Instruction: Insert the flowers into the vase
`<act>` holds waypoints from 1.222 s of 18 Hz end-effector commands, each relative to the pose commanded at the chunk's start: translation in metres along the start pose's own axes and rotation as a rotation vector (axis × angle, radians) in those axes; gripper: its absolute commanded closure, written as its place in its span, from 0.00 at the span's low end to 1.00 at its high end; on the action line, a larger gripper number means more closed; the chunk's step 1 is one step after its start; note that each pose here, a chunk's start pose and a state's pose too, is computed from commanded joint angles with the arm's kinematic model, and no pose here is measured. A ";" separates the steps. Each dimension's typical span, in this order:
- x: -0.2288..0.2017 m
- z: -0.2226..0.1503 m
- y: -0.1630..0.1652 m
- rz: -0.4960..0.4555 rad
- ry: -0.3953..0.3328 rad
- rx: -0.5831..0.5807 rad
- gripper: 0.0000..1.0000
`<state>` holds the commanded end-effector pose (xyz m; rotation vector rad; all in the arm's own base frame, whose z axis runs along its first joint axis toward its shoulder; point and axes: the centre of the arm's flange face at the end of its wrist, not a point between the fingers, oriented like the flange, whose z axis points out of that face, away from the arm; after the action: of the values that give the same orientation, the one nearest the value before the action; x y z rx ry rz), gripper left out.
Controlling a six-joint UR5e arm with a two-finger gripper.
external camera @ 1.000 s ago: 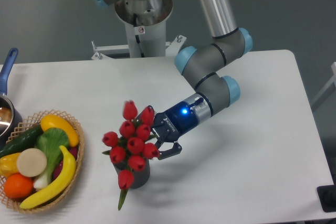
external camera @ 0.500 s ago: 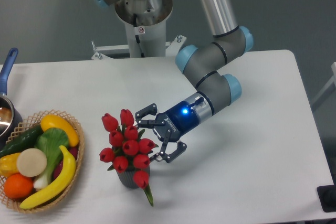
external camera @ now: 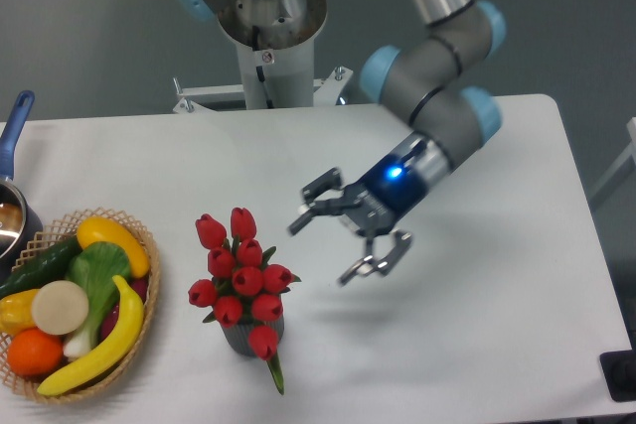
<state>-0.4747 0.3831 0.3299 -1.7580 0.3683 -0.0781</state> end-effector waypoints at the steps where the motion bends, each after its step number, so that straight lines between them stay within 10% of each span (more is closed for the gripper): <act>1: -0.010 -0.014 -0.005 0.023 -0.027 -0.034 0.00; 15: -0.058 -0.212 -0.035 0.090 -0.355 -0.903 0.00; 22: -0.043 -0.273 -0.050 0.234 -0.217 -1.070 0.00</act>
<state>-0.5737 0.1475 0.4455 -2.7168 0.4974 0.5730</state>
